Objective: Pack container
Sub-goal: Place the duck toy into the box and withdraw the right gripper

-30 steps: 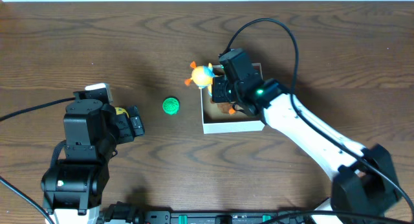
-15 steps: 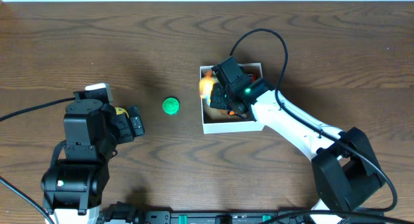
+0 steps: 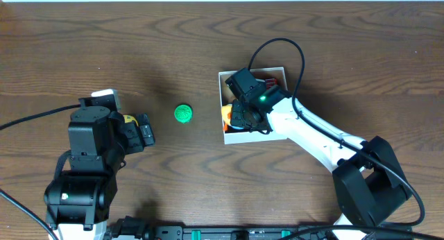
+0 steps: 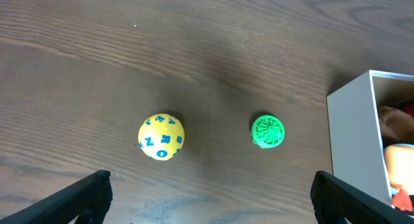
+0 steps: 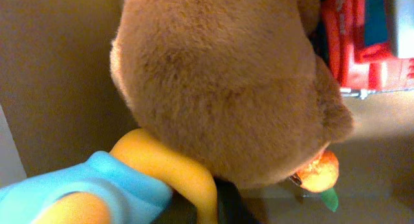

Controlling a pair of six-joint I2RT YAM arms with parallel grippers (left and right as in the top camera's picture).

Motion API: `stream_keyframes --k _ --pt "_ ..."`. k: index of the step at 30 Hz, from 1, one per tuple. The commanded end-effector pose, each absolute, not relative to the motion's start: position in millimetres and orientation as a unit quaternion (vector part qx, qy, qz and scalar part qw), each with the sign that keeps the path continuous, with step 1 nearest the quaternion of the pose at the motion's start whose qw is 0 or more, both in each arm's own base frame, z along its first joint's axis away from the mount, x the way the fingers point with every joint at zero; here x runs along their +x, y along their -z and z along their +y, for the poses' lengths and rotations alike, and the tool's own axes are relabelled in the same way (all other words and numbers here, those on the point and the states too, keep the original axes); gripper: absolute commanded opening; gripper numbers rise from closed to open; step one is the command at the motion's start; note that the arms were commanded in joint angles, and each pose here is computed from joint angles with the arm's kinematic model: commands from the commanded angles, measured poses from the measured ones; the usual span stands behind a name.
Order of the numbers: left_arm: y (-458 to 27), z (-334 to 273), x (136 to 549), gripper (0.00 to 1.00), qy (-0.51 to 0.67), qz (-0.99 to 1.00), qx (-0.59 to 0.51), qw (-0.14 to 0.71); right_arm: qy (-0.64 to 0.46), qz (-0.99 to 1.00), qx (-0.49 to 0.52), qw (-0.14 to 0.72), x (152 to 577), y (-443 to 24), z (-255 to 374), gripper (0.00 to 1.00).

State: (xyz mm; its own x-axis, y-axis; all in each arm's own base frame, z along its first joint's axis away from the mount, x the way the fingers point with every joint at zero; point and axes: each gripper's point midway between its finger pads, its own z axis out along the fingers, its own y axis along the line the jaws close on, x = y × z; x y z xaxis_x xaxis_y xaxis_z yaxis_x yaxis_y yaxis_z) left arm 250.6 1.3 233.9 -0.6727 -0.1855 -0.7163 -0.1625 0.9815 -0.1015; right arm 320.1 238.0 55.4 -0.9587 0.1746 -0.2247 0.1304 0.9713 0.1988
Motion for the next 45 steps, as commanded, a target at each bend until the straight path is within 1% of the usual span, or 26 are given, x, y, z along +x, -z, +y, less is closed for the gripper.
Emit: stream_keyframes --k 1,3,4,5,6,10,13,20,24,27,33,36,38,41,45 --pt "-237.4 3.0 250.7 0.98 0.013 0.912 -0.099 0.397 -0.055 0.986 0.079 0.135 330.9 -43.6 219.8 0.28" --pt "-237.4 3.0 250.7 0.98 0.013 0.912 -0.099 0.397 -0.067 0.986 0.053 0.146 336.5 -46.1 226.1 0.62" --pt "-237.4 3.0 250.7 0.98 0.013 0.912 -0.099 0.397 -0.071 0.985 0.043 0.151 338.8 -47.3 228.5 0.74" --pt "-237.4 3.0 250.7 0.98 0.013 0.912 -0.099 0.397 -0.076 0.984 0.037 0.154 340.5 -48.3 230.9 0.88" --pt "-237.3 3.0 250.7 0.98 0.013 0.913 -0.099 0.397 -0.079 0.984 0.036 0.157 341.8 -49.2 232.4 0.99" --pt "-237.4 3.1 250.7 0.98 0.013 0.912 -0.100 0.397 -0.086 0.982 0.033 0.163 345.1 -57.1 236.2 0.99" --pt "-237.4 3.0 250.7 0.98 0.013 0.912 -0.099 0.397 -0.087 0.979 0.020 0.181 349.6 -74.7 239.1 0.99" --pt "-237.4 3.0 250.7 0.98 0.013 0.912 -0.099 0.397 -0.103 0.959 -0.025 0.263 365.7 -150.7 243.3 0.99" --pt "-237.4 3.2 250.7 0.98 0.013 0.912 -0.100 0.397 -0.115 0.947 -0.046 0.297 366.9 -182.2 243.3 0.99" --pt "-237.4 3.1 250.7 0.98 0.013 0.912 -0.100 0.397 -0.115 0.944 -0.058 0.304 365.9 -188.5 242.7 0.99" --pt "-237.5 3.1 250.8 0.98 0.013 0.912 -0.100 0.397 -0.097 0.945 -0.097 0.297 361.2 -185.2 238.7 0.99" --pt "-237.4 3.2 250.7 0.98 0.013 0.912 -0.100 0.397 -0.086 0.940 -0.108 0.312 366.6 -194.8 227.1 0.99" --pt "-237.4 3.0 250.7 0.98 0.013 0.912 -0.099 0.397 -0.067 0.939 -0.074 0.329 374.7 -207.4 200.8 0.99" --pt "-237.4 3.2 250.7 0.98 0.013 0.912 -0.100 0.397 -0.048 0.938 0.018 0.342 382.7 -226.5 142.0 0.99" --pt "-237.6 3.1 250.9 0.98 0.013 0.912 -0.100 0.397 -0.039 0.936 0.134 0.324 378.6 -235.9 54.8 0.99"
